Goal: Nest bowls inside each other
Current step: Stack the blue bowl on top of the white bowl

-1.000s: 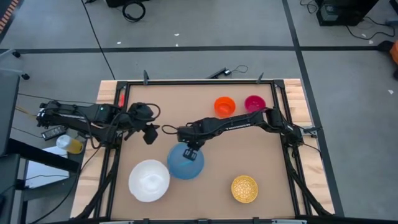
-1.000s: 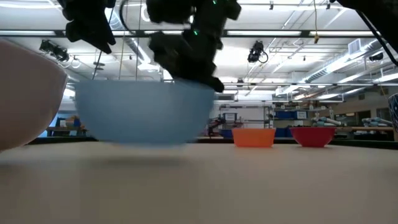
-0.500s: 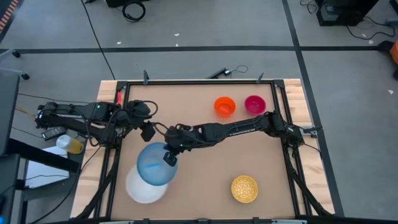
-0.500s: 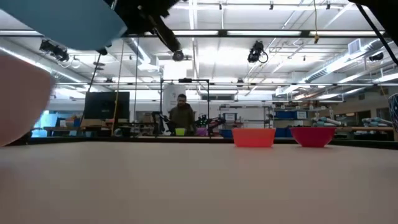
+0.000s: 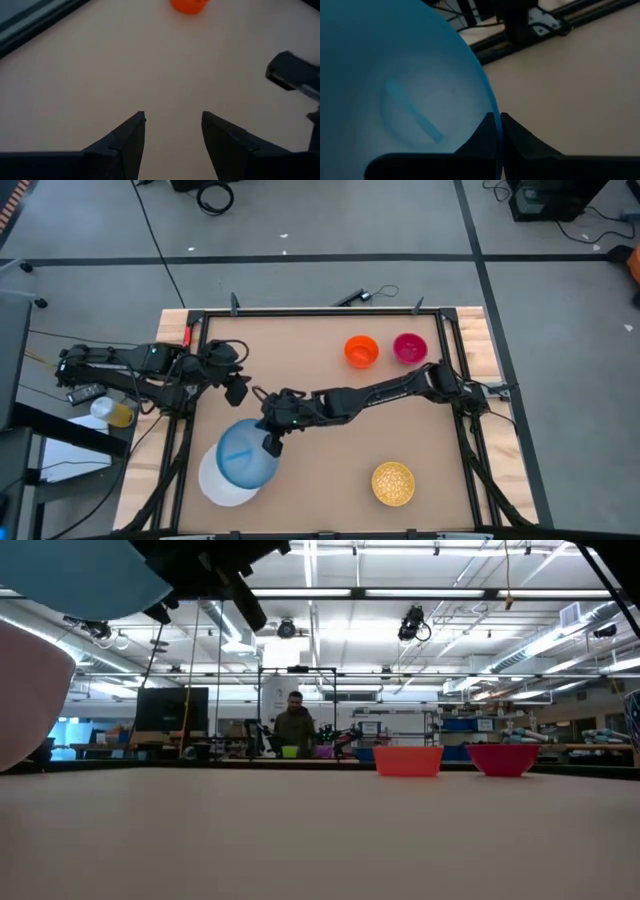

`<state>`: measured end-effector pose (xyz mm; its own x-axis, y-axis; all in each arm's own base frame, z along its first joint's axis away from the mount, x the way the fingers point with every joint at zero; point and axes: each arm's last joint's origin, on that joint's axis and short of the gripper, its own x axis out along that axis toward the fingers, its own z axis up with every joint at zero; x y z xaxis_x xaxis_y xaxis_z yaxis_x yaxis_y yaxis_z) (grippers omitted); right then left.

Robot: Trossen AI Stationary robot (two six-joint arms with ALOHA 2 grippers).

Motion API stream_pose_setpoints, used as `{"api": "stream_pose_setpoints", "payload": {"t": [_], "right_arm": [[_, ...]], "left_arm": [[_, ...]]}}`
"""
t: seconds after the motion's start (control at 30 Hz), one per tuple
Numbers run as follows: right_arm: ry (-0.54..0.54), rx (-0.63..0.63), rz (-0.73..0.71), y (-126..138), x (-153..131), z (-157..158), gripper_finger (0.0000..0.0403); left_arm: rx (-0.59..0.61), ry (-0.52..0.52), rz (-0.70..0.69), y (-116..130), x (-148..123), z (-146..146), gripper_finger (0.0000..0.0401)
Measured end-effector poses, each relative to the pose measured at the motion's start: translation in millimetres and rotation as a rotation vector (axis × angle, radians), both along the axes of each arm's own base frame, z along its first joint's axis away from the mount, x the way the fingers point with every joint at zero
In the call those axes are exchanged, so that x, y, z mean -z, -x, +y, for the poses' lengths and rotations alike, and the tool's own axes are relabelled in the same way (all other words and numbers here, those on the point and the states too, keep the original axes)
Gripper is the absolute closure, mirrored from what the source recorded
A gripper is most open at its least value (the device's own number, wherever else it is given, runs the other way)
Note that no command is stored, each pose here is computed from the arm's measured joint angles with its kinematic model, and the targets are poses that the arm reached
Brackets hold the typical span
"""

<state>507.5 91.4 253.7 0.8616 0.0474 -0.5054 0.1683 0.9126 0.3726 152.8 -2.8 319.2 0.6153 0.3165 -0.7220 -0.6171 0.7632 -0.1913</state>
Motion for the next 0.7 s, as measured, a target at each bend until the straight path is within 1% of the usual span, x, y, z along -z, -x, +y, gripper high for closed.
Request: {"api": "stream_pose_setpoints", "payload": {"t": [0.17,0.3,0.43,0.5,0.6,0.7], "right_arm": [[-0.037,0.013,-0.058,1,17,7,0.0391],[-0.053,0.1,-0.042,3,30,3,0.0391],[-0.053,0.111,-0.026,4,36,1,0.0391],[-0.045,0.097,-0.045,3,35,2,0.0391],[0.022,0.037,-0.043,4,34,3,0.0391],[0.023,-0.036,-0.041,4,34,4,0.0391]], "left_arm": [[-0.005,0.018,-0.005,0,0,0,0.0203],[-0.013,0.034,-0.011,0,0,-1,0.0203],[-0.018,0.039,-0.025,-1,-1,-1,0.0203],[-0.017,0.042,-0.052,-3,-2,-1,0.0203],[-0.012,0.045,-0.113,-7,-6,-1,0.0203],[0.031,0.037,-0.193,-14,-13,-2,0.0203]]}}
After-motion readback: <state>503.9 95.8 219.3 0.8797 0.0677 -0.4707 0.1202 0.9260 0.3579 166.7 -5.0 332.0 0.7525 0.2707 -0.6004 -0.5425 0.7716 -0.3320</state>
